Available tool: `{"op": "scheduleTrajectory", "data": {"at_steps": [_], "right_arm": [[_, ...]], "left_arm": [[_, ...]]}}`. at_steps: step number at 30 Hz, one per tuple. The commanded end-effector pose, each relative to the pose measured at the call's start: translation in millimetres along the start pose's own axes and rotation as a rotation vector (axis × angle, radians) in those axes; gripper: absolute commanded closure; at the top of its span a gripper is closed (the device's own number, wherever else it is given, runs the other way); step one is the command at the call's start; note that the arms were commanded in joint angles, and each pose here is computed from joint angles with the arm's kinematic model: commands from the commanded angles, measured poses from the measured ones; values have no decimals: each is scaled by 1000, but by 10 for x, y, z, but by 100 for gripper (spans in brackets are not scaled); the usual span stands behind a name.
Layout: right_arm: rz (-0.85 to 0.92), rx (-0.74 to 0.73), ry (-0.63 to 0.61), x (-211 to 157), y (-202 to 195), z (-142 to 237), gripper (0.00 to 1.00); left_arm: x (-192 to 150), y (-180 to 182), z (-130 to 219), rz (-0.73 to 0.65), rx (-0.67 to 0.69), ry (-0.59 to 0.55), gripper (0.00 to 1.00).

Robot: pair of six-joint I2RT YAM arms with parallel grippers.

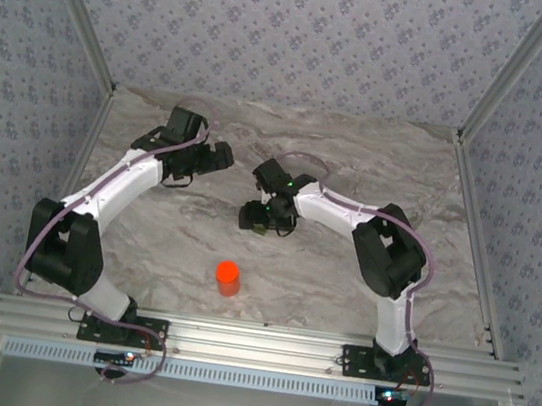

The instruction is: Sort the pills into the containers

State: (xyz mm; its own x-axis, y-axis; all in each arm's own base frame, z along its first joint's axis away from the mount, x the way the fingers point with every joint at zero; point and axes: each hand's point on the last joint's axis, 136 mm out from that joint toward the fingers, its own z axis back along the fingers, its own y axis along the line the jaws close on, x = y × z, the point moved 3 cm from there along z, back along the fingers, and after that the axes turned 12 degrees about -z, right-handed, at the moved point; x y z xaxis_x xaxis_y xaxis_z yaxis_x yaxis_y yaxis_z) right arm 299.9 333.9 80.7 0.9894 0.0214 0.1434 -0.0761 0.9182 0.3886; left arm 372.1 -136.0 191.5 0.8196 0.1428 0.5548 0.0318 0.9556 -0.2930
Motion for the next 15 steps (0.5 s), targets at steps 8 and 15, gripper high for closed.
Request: {"op": "scheduleTrajectory", "data": {"at_steps": [8, 15], "right_arm": [[-234, -15, -160, 69, -851, 834, 22], [-429, -36, -287, 30, -1515, 1211, 21]], "left_arm": [[-364, -379, -7, -376, -70, 165, 0], [-886, -626, -298, -706, -103, 370, 4]]}}
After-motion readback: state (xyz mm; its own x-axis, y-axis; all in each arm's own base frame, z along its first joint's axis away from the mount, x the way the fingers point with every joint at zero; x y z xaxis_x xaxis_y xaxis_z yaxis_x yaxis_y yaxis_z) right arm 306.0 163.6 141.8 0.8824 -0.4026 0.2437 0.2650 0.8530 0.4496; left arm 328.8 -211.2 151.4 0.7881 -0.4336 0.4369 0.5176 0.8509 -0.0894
